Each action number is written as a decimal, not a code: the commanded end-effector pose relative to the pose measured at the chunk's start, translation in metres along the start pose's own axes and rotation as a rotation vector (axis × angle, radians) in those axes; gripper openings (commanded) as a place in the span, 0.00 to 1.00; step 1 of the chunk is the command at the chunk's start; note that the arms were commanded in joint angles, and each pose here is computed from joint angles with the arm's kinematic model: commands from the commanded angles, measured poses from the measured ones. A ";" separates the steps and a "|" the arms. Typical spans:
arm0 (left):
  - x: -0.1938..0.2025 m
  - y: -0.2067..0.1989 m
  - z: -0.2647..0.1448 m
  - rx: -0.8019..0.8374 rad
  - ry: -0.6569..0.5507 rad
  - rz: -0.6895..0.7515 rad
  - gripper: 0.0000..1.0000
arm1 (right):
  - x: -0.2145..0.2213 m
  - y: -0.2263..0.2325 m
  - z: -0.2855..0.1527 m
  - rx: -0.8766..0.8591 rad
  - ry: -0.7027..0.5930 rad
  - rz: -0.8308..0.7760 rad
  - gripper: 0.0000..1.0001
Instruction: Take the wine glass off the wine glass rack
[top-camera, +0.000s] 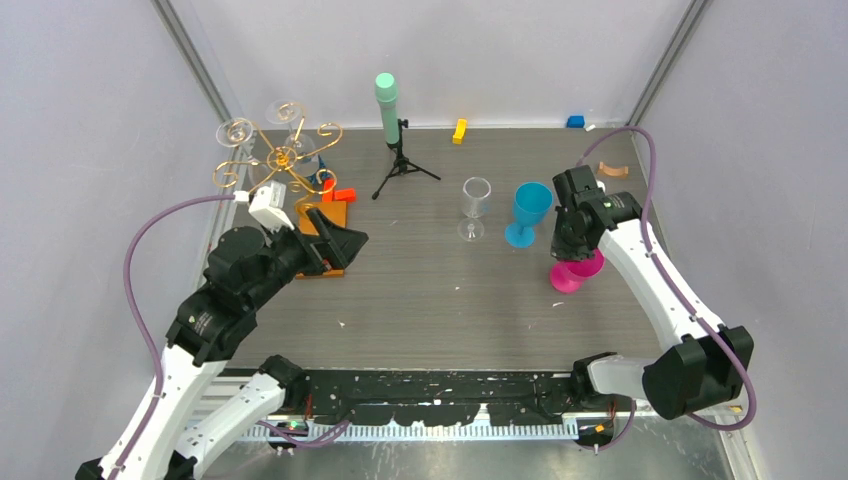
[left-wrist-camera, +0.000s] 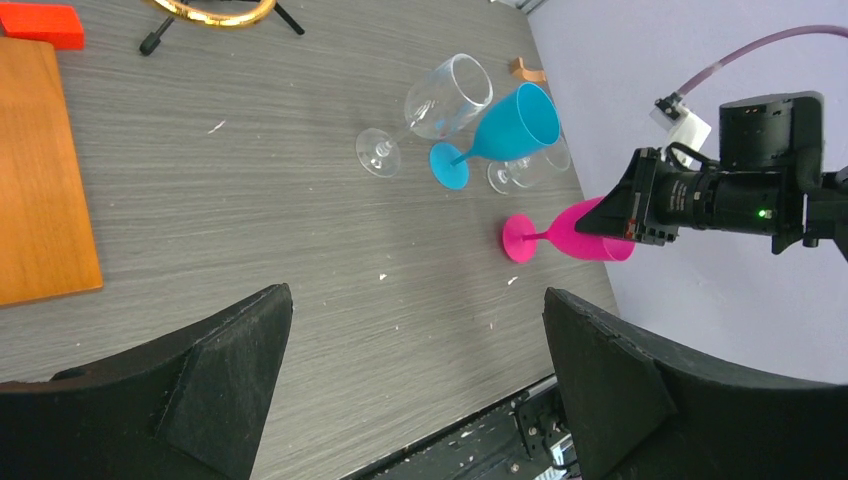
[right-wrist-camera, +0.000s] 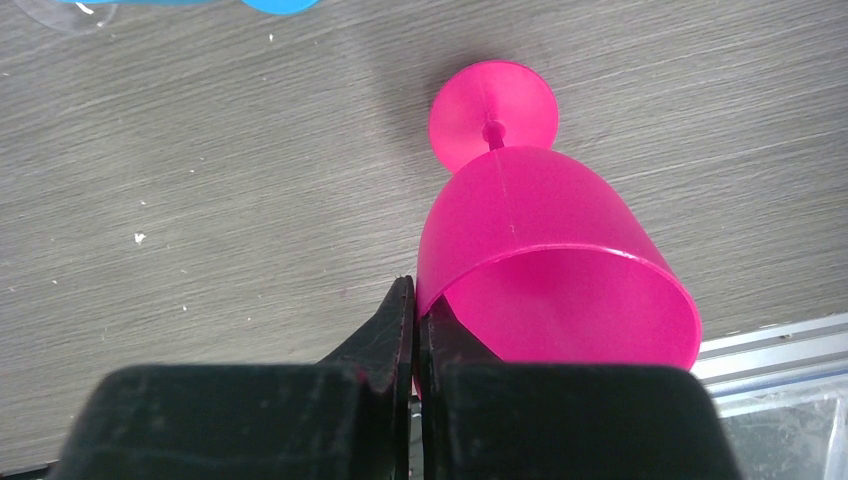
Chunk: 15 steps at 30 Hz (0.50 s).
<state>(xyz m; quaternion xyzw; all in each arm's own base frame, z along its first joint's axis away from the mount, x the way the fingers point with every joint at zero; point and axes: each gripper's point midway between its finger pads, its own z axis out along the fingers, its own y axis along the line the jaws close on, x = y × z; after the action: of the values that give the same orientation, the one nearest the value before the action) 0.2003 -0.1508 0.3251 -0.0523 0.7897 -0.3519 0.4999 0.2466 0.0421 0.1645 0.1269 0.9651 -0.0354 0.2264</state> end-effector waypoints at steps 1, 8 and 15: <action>-0.031 -0.012 -0.002 0.001 -0.084 0.030 1.00 | 0.001 0.008 0.012 -0.026 0.017 0.017 0.06; -0.038 -0.004 -0.008 -0.083 -0.066 0.064 1.00 | 0.000 -0.004 0.024 0.066 0.021 0.025 0.09; -0.060 0.001 -0.019 -0.122 -0.180 0.065 1.00 | -0.013 -0.005 0.012 0.065 -0.022 0.035 0.27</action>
<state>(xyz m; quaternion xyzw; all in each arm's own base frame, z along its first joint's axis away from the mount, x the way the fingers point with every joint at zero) 0.2120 -0.1344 0.3507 -0.0653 0.7888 -0.3047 0.5299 0.2538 0.0395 0.1464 0.1403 0.9659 -0.0527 0.2112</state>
